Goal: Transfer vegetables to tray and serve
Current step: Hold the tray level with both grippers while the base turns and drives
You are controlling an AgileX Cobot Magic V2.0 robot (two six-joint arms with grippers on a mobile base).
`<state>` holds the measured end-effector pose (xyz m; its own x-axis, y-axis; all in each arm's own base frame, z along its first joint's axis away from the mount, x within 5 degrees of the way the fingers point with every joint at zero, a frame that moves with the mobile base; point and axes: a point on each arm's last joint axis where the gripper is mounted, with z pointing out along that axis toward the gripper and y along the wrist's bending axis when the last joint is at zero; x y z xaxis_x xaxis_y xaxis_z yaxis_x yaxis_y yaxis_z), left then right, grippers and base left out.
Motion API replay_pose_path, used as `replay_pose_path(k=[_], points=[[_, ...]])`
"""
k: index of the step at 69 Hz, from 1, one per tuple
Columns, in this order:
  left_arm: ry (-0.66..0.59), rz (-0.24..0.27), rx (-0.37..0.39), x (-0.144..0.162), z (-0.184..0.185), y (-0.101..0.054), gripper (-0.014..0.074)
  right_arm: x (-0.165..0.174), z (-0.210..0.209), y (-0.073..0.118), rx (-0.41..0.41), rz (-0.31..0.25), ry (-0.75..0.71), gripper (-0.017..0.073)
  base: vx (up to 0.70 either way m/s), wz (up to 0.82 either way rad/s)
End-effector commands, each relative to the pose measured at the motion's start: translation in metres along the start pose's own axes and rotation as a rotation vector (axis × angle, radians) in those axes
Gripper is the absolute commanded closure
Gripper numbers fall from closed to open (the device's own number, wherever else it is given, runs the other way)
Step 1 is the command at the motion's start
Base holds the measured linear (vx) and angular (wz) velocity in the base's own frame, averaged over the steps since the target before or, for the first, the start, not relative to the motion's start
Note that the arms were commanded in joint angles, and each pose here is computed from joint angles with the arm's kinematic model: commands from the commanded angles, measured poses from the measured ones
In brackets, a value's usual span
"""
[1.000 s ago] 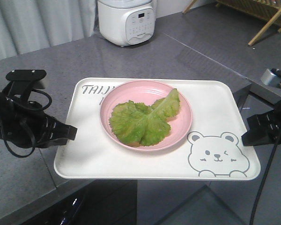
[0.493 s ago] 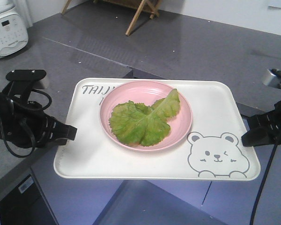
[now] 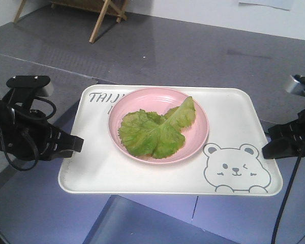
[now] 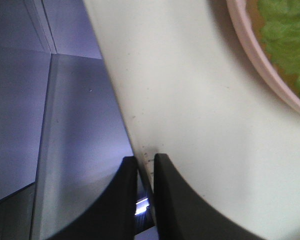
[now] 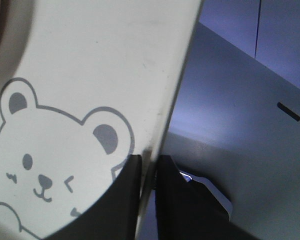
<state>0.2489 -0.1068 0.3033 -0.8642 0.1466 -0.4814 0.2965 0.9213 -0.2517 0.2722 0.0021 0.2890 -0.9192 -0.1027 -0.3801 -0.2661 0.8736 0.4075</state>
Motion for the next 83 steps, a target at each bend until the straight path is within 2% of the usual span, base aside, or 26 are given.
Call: replay_pose_path(k=[1,83], points=[[-0.134,0.005,0.068,-0.0115,-0.0178,-0.0140,0.0599,-0.0036,-0.0138,0.0234,-0.115,-0.050,-0.051,0.0562,0.06,-0.31],[-0.134,0.005,0.068,-0.0115,-0.0178,-0.0140,0.0599,-0.0036,-0.0138,0.0234,-0.115,-0.050,-0.051,0.0562,0.07,-0.25]])
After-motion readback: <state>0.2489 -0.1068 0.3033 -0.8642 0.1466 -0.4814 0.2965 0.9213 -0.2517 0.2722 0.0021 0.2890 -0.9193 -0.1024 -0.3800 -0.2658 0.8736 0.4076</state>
